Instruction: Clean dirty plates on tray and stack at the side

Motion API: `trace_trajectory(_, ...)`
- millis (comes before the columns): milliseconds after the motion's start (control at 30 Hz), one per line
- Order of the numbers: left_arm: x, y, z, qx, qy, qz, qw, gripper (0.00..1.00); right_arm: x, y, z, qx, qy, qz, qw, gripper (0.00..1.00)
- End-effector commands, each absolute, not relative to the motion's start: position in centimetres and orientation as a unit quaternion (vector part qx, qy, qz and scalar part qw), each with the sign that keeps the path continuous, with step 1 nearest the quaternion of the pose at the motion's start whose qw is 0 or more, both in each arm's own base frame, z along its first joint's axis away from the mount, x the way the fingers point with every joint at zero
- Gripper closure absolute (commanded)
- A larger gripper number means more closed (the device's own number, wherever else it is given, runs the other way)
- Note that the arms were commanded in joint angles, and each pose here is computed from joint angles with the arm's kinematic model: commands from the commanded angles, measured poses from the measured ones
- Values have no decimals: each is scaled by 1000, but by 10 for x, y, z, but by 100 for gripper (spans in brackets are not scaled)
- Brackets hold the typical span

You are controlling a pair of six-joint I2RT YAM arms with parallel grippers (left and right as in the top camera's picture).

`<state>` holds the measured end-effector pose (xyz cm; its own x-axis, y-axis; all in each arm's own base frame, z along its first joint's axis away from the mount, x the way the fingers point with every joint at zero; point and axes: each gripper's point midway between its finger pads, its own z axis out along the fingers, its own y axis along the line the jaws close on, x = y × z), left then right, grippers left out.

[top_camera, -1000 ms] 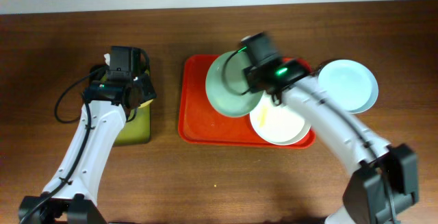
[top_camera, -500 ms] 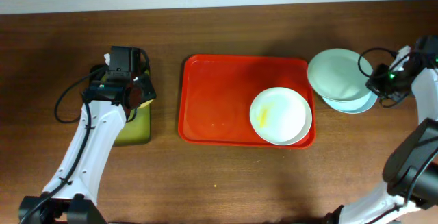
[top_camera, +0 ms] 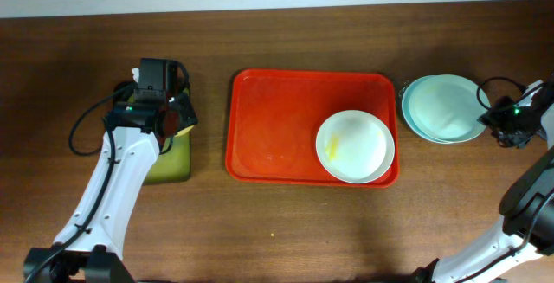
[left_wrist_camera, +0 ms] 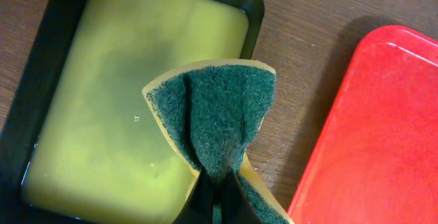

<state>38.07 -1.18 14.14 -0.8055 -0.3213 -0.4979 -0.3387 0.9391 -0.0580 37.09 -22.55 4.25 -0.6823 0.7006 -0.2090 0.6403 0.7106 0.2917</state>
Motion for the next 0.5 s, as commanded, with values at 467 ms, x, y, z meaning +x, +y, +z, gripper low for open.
trace_trajectory(467, 381, -11, 144, -172, 949, 18, 264, 100, 404, -148, 144, 273, 930, 55, 241, 39)
